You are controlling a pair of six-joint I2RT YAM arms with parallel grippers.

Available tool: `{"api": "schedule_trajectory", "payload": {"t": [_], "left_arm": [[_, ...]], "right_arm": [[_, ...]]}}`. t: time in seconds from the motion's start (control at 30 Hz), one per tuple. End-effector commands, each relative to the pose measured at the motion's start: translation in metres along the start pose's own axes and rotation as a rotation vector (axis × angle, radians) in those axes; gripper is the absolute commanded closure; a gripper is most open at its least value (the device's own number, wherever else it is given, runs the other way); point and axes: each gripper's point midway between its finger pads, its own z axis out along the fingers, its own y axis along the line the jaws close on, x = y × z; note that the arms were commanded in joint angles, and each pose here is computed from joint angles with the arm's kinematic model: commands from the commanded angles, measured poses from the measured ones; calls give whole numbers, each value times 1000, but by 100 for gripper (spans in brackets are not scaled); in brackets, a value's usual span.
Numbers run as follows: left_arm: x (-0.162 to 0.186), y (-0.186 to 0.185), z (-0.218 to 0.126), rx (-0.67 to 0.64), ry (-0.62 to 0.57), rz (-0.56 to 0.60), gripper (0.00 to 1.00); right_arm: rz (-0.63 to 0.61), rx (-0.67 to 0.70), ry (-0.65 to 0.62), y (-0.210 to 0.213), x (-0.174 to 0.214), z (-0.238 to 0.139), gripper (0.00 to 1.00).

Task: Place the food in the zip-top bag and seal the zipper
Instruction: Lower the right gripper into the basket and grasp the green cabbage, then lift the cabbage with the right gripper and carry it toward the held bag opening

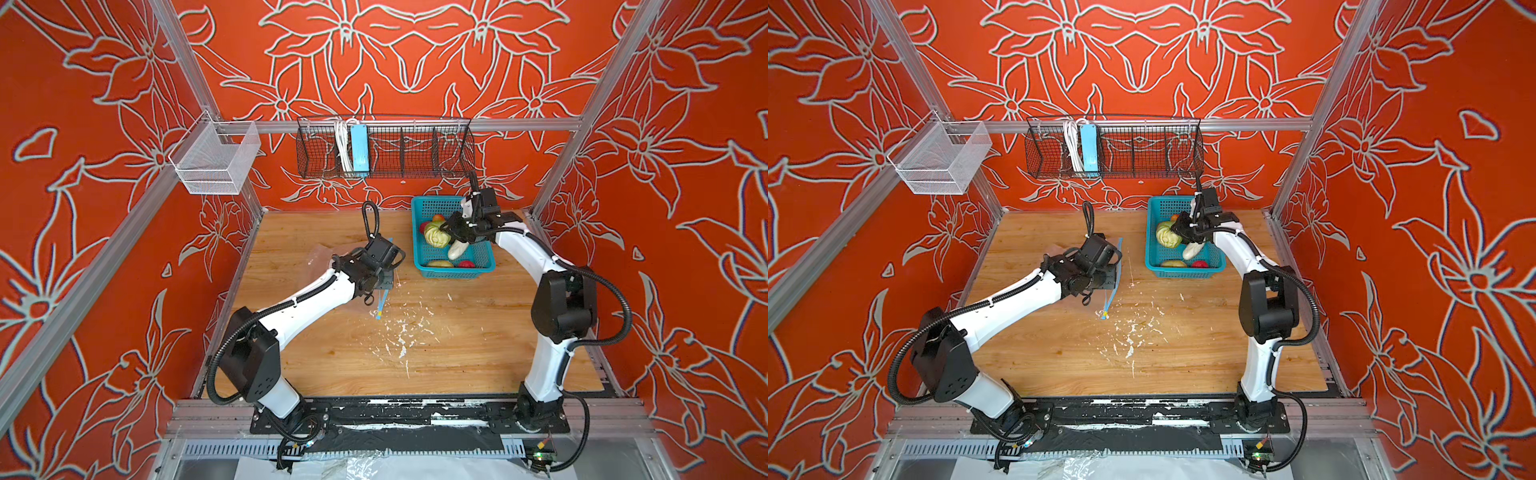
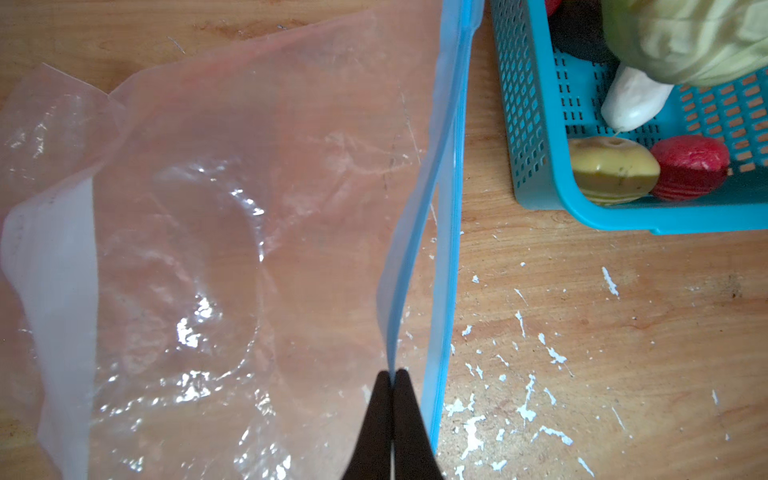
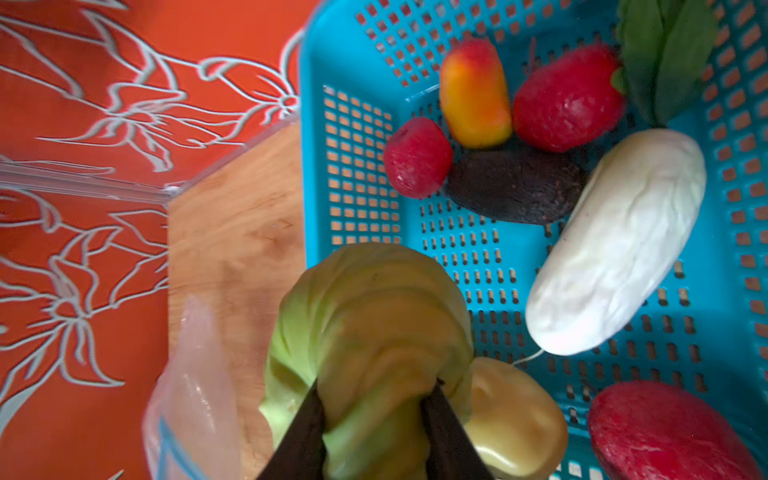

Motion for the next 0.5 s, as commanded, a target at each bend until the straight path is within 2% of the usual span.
{"api": "schedule_trajectory", "payload": {"t": [0.0,0.47], "left_arm": [[-8,-6,-6,34,-4,-19,100],[-19,-20,-7,76,0,5,100]], "right_arm": [[-39,-120,-62,29,-10,-22,100],[-140,-332,-155,65,6,-75,100]]}}
